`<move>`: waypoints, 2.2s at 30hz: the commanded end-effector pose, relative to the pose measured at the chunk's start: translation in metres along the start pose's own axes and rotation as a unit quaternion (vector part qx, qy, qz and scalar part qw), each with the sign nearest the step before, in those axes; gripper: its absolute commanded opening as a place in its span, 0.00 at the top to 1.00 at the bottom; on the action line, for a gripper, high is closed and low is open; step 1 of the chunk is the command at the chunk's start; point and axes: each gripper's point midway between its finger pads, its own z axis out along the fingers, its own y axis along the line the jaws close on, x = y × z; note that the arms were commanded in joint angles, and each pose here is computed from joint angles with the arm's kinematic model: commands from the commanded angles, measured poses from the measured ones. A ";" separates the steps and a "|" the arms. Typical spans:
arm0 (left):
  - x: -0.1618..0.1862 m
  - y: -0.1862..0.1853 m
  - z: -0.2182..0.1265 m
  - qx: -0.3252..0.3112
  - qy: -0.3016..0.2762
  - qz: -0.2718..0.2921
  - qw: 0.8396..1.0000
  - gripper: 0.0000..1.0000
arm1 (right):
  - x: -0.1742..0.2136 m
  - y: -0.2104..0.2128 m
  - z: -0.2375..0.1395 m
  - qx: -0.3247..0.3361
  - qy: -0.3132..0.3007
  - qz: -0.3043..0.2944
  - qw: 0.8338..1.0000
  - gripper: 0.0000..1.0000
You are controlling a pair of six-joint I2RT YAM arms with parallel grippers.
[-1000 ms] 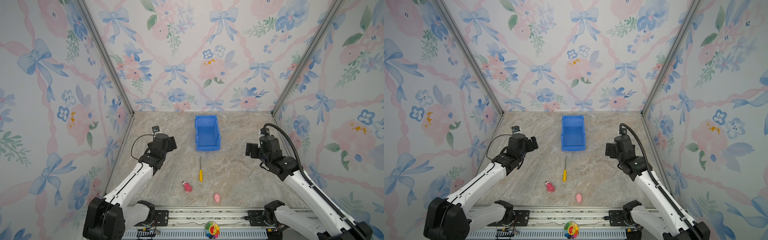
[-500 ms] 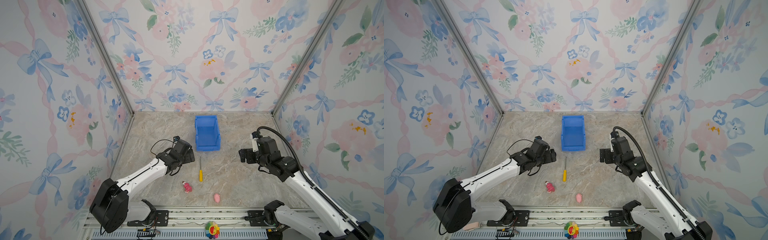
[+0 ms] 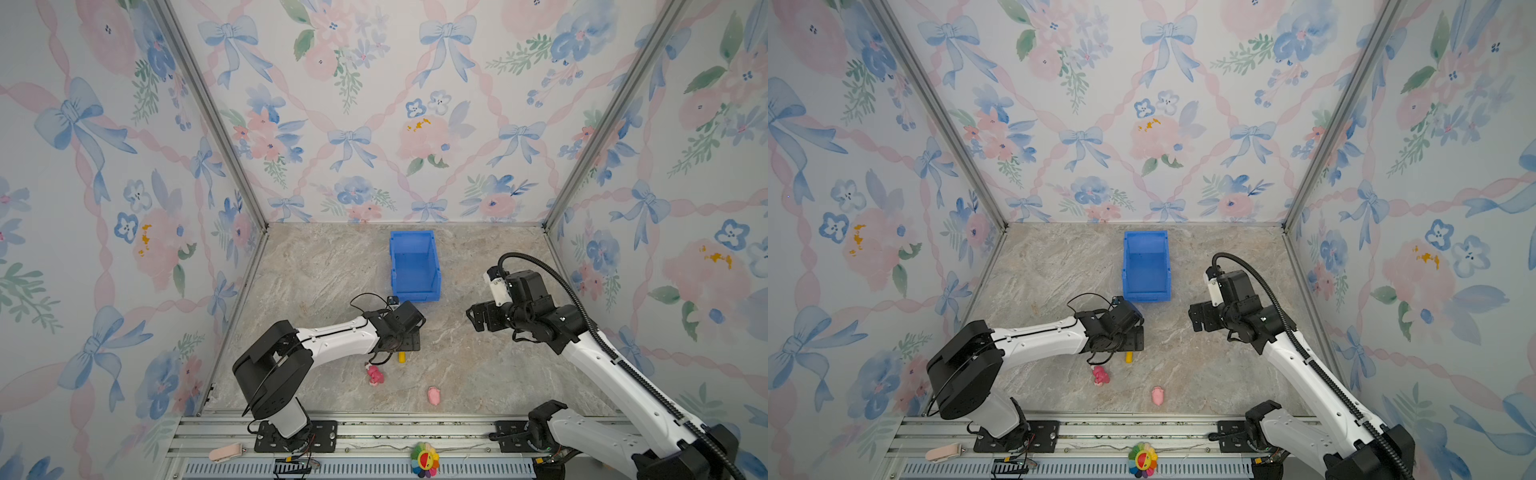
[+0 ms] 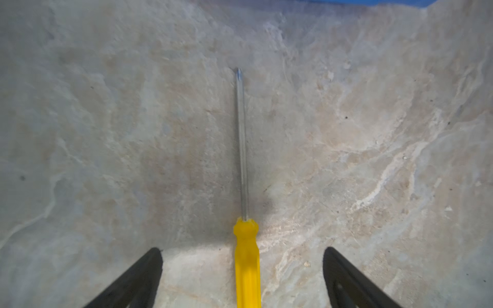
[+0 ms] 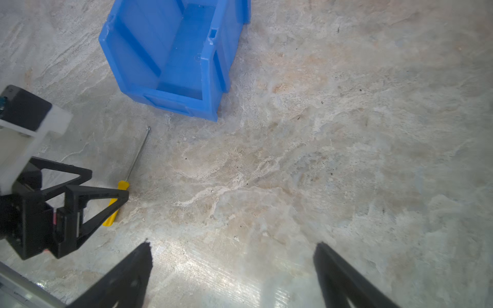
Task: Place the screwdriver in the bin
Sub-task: 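Reach the left gripper toward the yellow screwdriver while the right arm lifts forward, then close the left gripper on the yellow screwdriver handle and lift it, then carry the screwdriver with the left gripper over the blue bin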
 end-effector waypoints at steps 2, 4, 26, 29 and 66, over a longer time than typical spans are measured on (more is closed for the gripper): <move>0.006 -0.001 0.008 -0.026 0.016 -0.001 1.000 0.09 | -0.006 0.007 0.002 -0.021 -0.009 0.008 1.000 0.03; 0.008 0.003 0.011 -0.047 0.022 0.007 0.999 0.14 | -0.005 0.005 0.004 -0.017 -0.003 0.014 1.000 0.03; 0.034 0.016 0.028 -0.132 0.055 0.036 0.989 0.83 | -0.001 -0.020 -0.009 0.027 -0.023 0.022 0.999 0.03; 0.032 0.013 0.025 -0.129 0.049 0.036 0.990 0.96 | -0.003 -0.022 -0.012 0.033 -0.030 0.023 0.999 0.03; -0.211 -0.072 -0.011 -0.007 -0.131 -0.012 0.991 1.00 | -0.033 -0.034 -0.034 0.043 -0.077 0.028 0.996 0.03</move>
